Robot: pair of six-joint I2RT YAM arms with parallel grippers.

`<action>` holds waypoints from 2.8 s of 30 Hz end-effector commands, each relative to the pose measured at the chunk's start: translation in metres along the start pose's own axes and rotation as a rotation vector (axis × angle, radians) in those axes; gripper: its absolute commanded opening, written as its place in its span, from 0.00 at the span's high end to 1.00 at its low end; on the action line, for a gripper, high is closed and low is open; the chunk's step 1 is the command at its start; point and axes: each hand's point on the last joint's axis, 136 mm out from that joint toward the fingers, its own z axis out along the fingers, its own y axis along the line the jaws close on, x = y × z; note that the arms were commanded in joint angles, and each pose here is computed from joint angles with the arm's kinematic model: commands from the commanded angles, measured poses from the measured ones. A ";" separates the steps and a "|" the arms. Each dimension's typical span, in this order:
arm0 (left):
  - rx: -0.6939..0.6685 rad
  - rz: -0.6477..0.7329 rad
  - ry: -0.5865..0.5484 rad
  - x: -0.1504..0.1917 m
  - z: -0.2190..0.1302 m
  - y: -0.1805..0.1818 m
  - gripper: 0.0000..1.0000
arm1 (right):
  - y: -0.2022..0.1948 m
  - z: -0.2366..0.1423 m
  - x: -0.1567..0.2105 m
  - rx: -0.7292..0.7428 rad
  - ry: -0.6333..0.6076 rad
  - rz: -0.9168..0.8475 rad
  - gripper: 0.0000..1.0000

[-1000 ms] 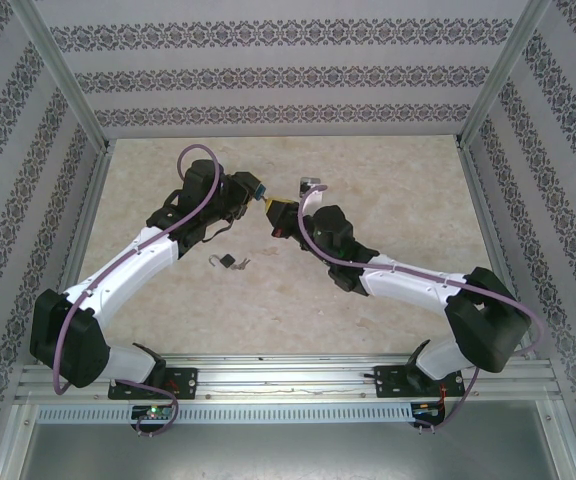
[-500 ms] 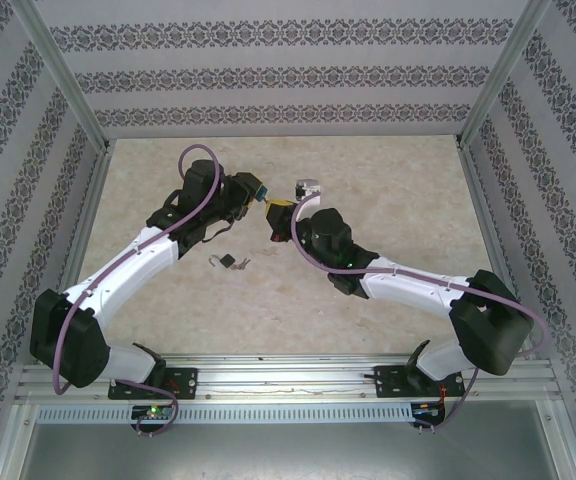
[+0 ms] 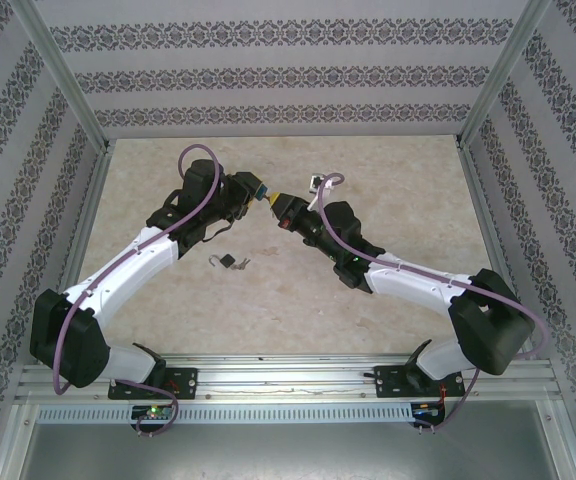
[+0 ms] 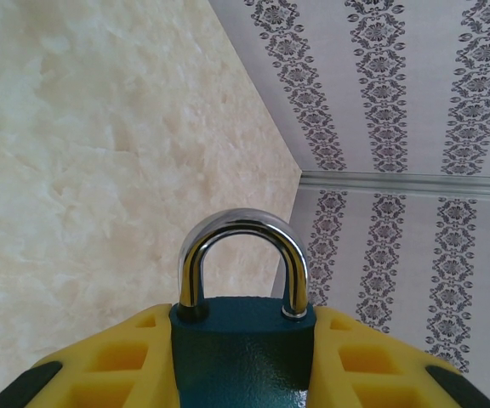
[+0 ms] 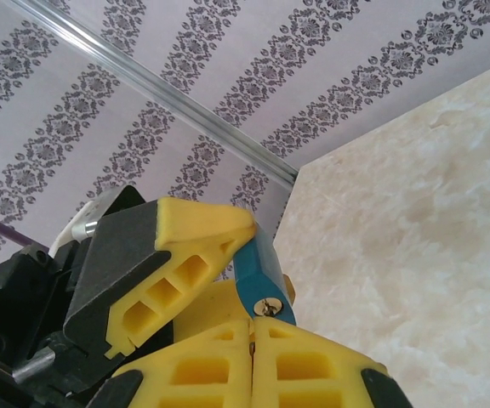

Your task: Unlock with the key

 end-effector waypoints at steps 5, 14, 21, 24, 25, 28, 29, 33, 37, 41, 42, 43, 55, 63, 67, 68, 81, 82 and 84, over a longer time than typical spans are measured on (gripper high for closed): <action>0.047 0.005 0.187 0.044 -0.006 -0.012 0.69 | 0.052 0.003 -0.002 -0.162 -0.022 -0.069 1.00; 0.063 -0.007 0.184 0.042 -0.007 -0.018 0.69 | 0.041 0.002 0.008 -0.135 -0.050 -0.158 1.00; 0.064 -0.018 0.185 0.041 -0.007 -0.017 0.69 | 0.044 0.004 0.020 -0.136 -0.051 -0.246 1.00; 0.066 -0.024 0.181 0.040 -0.007 -0.016 0.69 | 0.046 0.003 0.022 -0.139 -0.053 -0.261 1.00; 0.069 -0.023 0.181 0.041 -0.007 -0.016 0.69 | 0.046 0.002 0.022 -0.134 -0.056 -0.261 1.00; 0.072 -0.030 0.183 0.040 -0.006 -0.016 0.69 | 0.045 0.003 0.025 -0.135 -0.049 -0.251 1.00; 0.072 -0.032 0.182 0.040 -0.006 -0.016 0.69 | 0.045 0.004 0.028 -0.136 -0.045 -0.254 1.00; 0.079 -0.035 0.184 0.040 -0.007 -0.017 0.70 | 0.042 0.004 0.031 -0.128 -0.045 -0.260 1.00; 0.078 -0.041 0.179 0.039 -0.008 -0.016 0.70 | 0.042 0.005 0.034 -0.131 -0.042 -0.264 1.00; 0.079 -0.044 0.176 0.037 -0.009 -0.015 0.70 | 0.040 0.004 0.038 -0.121 -0.038 -0.274 1.00; 0.081 -0.046 0.174 0.037 -0.009 -0.016 0.70 | 0.039 0.004 0.039 -0.120 -0.037 -0.276 1.00; 0.079 -0.048 0.174 0.037 -0.008 -0.015 0.70 | 0.040 0.004 0.040 -0.121 -0.035 -0.280 1.00; 0.117 -0.134 0.192 0.039 -0.008 -0.017 0.70 | 0.043 0.003 0.040 -0.109 -0.062 -0.352 1.00; 0.132 -0.160 0.193 0.039 -0.009 -0.019 0.71 | 0.039 -0.001 0.043 -0.094 -0.066 -0.399 1.00; 0.135 -0.170 0.194 0.039 -0.008 -0.019 0.71 | 0.040 -0.001 0.046 -0.096 -0.061 -0.415 1.00; 0.134 -0.171 0.194 0.039 -0.008 -0.019 0.71 | 0.040 -0.001 0.047 -0.095 -0.059 -0.421 1.00; 0.138 -0.176 0.196 0.039 -0.007 -0.019 0.71 | 0.037 0.001 0.057 -0.095 -0.037 -0.412 1.00; 0.134 -0.177 0.198 0.039 -0.007 -0.018 0.71 | 0.037 0.001 0.057 -0.094 -0.039 -0.405 1.00; 0.136 -0.179 0.200 0.040 -0.006 -0.019 0.71 | 0.036 0.003 0.057 -0.095 -0.043 -0.393 1.00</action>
